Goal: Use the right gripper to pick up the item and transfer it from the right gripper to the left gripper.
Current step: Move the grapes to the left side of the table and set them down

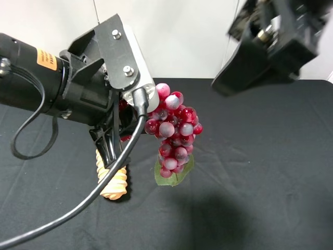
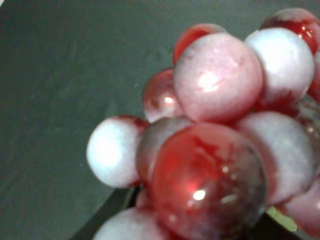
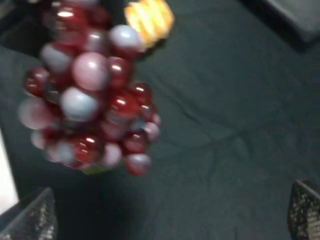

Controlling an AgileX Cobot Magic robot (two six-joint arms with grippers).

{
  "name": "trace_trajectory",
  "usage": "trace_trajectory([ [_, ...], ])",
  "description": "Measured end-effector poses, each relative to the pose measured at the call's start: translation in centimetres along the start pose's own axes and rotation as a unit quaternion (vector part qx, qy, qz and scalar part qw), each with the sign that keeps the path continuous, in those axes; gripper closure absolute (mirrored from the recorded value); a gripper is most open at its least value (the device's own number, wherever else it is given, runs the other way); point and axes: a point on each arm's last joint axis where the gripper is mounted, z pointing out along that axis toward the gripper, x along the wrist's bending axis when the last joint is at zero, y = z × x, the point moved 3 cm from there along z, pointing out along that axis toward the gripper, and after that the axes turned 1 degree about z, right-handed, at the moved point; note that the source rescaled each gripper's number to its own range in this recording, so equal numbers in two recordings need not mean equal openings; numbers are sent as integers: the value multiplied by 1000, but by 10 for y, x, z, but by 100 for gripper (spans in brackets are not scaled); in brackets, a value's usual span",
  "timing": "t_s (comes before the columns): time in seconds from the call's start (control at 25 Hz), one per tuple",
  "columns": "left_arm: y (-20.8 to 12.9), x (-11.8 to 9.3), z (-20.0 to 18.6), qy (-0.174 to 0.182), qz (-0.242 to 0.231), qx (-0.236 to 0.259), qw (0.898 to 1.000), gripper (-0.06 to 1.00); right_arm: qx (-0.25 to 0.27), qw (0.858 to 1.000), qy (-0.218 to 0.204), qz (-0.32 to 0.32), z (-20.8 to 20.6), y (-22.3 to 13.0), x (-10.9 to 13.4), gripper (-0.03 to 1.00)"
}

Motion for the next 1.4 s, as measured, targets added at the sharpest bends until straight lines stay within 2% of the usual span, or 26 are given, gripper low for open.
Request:
trace_trajectory([
  [0.24,0,0,0,0,0,0,1000,94,-41,994,-53,91,-40,-12,0,-3],
  [0.4,0,0,0,0,0,0,1000,93,-81,987,-67,124,-69,-25,7,-3],
  [0.56,0,0,0,0,0,0,1000,93,-90,983,-67,143,-78,-54,21,-3],
  [1.08,0,0,0,0,0,0,1000,94,-51,981,-51,182,-40,-171,72,-3],
  [1.4,0,0,0,0,-1,0,1000,94,-41,980,-45,191,-11,-214,90,-3],
])
